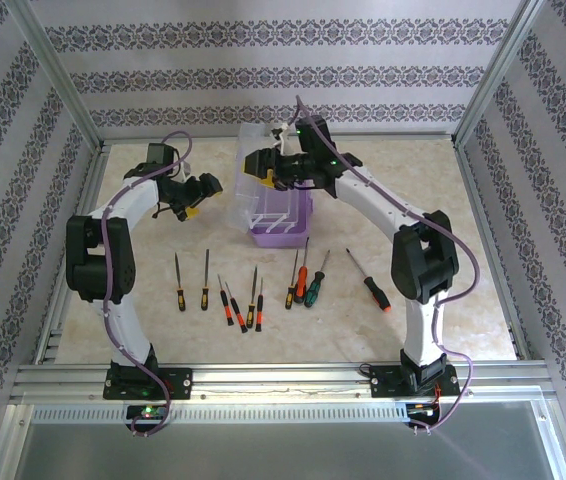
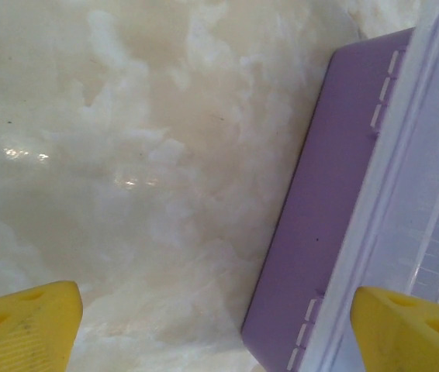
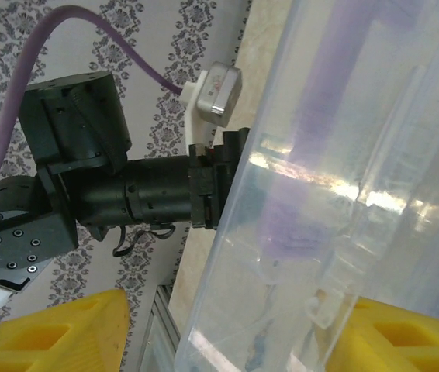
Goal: Pack the tool kit
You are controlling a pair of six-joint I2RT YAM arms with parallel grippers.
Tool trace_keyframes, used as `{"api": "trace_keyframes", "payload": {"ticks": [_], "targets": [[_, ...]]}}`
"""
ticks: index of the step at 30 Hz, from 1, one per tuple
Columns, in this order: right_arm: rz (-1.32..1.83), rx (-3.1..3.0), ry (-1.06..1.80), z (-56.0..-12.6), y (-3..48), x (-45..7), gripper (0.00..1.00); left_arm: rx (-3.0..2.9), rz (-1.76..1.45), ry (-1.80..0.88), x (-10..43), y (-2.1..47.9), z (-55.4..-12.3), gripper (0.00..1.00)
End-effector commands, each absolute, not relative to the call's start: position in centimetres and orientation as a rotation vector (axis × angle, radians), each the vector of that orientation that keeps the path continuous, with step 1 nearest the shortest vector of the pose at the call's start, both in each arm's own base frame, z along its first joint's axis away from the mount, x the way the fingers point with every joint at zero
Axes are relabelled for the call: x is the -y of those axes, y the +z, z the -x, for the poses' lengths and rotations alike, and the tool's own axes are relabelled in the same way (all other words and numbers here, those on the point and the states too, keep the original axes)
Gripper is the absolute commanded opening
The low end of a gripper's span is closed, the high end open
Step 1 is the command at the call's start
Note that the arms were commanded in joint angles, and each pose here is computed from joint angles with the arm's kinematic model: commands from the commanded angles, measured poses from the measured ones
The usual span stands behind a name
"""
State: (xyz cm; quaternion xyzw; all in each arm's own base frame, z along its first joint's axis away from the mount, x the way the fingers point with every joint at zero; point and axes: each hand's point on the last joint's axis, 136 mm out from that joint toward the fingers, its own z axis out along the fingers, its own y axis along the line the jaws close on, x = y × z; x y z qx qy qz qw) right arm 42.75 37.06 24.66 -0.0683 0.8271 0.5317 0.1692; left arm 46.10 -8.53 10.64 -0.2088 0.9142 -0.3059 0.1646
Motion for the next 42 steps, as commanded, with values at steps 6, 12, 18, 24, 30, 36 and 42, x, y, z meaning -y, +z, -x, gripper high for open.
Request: {"api": "trace_keyframes", "payload": {"ticks": [6,12,18,24,30,36,42], "targets": [[0.283,-2.415,1.409,-42.4,23.9,-39.6,0.65,-2.570,0.564,-0.959,9.3,10.3,-46.6,0.89],[0.317,-2.438,1.391,-42.4,24.0,-40.9,0.66,-2.556,0.574,-0.997,9.7,10.1,-46.9,0.89],[0.327,-2.442,1.315,-42.1,24.6,-39.9,0.67,-2.563,0.579,-0.951,9.2,10.7,-46.4,0.89],[0.269,-2.423,1.232,-42.9,25.7,-36.4,0.71,-2.566,0.566,-0.882,8.4,12.6,-46.0,0.91],[0.252,-2.395,1.252,-43.0,26.7,-34.7,0.72,-2.558,0.548,-0.850,8.1,14.5,-45.7,0.92],[0.232,-2.349,1.223,-43.2,28.6,-32.3,0.73,-2.533,0.489,-0.703,6.7,18.1,-45.2,0.94],[0.053,-2.355,0.992,-44.5,26.5,-25.6,0.73,-2.496,0.382,-0.412,5.5,24.2,-44.2,1.00]]}}
